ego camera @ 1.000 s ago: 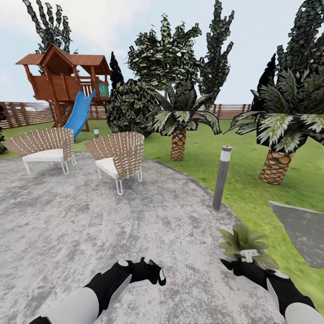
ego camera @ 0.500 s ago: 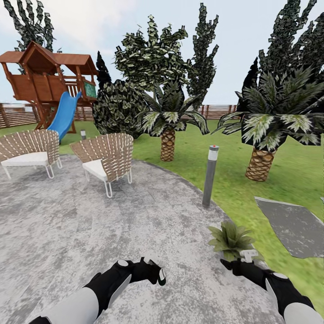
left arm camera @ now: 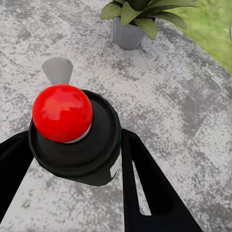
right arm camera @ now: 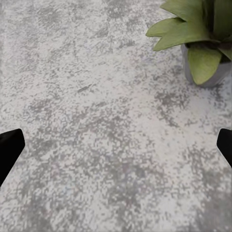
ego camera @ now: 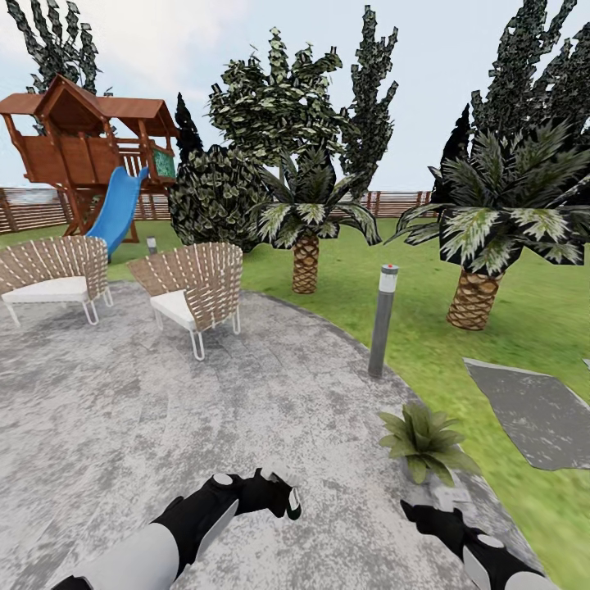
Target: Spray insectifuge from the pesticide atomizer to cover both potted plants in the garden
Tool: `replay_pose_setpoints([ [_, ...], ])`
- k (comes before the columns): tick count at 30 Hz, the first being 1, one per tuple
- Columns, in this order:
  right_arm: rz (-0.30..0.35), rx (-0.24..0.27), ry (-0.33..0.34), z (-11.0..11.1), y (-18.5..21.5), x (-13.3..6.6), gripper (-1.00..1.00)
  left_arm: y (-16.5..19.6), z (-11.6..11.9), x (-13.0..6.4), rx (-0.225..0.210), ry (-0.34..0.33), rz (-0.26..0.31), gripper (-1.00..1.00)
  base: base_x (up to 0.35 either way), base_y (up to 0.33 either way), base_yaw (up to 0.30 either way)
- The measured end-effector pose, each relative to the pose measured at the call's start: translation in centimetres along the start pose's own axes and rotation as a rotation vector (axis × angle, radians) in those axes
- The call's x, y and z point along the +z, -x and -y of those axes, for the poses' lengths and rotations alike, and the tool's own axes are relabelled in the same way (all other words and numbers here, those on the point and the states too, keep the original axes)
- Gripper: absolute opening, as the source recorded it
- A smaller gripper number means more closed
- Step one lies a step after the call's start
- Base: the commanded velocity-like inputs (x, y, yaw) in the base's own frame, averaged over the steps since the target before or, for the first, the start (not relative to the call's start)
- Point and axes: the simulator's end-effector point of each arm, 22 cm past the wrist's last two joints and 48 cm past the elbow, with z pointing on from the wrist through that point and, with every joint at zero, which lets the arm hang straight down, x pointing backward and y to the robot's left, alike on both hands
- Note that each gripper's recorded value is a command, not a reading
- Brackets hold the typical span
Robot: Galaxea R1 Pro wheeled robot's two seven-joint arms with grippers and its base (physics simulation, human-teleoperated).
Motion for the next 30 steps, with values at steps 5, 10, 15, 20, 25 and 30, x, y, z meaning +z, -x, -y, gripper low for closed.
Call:
replay_pose_setpoints([
  [5, 0.004, -0.003, 0.001, -0.07, 0.0, 0.0, 1.0, 0.0, 0.0, 0.0, 0.0, 0.0, 0.0, -1.0, 0.0, 0.008, 0.0],
  [10, 0.004, -0.004, 0.002, -0.1, -0.02, 0.0, 1.0, 0.02, -0.03, -0.01, -0.001, 0.001, 0.001, -1.0, 0.0, 0.207, 0.0],
  [15, 0.003, -0.004, 0.003, -0.15, -0.1, -0.01, 1.0, 0.02, -0.03, 0.0, -0.001, 0.001, 0.001, -1.0, 0.003, 0.304, 0.0],
  [20, 0.003, -0.004, 0.003, -0.16, -0.09, -0.03, 1.0, 0.05, -0.05, -0.03, -0.001, 0.002, 0.001, -1.0, 0.156, 0.296, 0.0],
  [25, 0.005, -0.003, 0.002, -0.12, -0.03, -0.03, 1.0, -0.1, -0.42, -0.19, -0.002, 0.008, 0.0, -1.0, 0.249, 0.269, 0.0],
  [30, 0.004, -0.003, 0.002, -0.11, 0.0, -0.06, 1.0, -0.15, -0.72, -0.35, -0.002, 0.012, 0.0, -1.0, 0.256, 0.267, -0.067],
])
